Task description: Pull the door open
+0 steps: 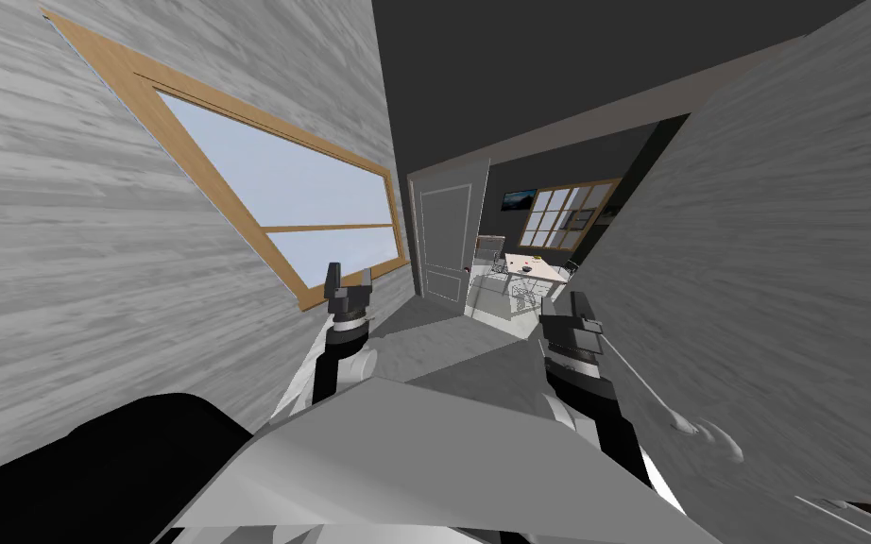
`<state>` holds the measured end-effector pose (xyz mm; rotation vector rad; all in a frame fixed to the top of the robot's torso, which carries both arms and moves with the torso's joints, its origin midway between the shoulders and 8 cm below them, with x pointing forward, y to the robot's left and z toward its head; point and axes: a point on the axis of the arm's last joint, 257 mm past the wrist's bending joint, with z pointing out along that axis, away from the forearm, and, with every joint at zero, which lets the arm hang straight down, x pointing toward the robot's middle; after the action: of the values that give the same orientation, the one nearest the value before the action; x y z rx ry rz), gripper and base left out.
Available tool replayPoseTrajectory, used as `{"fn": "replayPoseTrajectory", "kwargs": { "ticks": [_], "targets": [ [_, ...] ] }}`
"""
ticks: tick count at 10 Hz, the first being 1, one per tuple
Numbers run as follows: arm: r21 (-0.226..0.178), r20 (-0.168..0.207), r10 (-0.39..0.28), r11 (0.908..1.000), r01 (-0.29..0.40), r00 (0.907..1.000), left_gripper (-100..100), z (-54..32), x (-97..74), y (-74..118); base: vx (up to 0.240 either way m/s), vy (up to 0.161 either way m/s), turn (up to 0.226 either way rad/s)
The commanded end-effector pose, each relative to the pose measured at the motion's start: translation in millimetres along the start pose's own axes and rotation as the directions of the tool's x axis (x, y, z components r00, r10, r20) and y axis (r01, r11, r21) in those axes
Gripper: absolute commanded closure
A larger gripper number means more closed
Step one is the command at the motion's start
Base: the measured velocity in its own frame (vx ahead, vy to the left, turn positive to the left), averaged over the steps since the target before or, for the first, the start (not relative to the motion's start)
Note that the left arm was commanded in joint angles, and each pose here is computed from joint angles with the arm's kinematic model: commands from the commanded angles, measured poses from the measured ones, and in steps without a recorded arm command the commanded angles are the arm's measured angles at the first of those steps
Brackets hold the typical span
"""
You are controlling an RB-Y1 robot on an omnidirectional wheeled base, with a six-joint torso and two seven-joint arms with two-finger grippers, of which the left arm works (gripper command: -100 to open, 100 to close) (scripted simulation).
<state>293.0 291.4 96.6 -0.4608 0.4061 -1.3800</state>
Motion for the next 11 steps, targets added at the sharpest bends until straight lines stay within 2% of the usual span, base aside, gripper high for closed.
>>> {"fn": "replayPoseTrajectory", "kwargs": {
  "ticks": [1, 5, 7, 11],
  "targets": [
    [-0.020, -0.012, 0.033, 0.9992, -0.033, 0.9994, -100, -4.3, 1.3, 12.2, 0.057, -0.044, -0.039],
    [-0.056, -0.035, 0.092, 0.9940, -0.094, 0.9951, -100, -12.8, 3.4, 34.2, 0.101, -0.042, -0.028],
    [-0.078, -0.052, 0.131, 0.9878, -0.135, 0.9900, -100, -19.0, 4.5, 48.6, 0.113, -0.057, -0.029],
    [-0.118, -0.090, 0.205, 0.9695, -0.215, 0.9747, -100, -32.0, 6.2, 76.2, 0.105, -0.044, -0.032]
  ]
}}
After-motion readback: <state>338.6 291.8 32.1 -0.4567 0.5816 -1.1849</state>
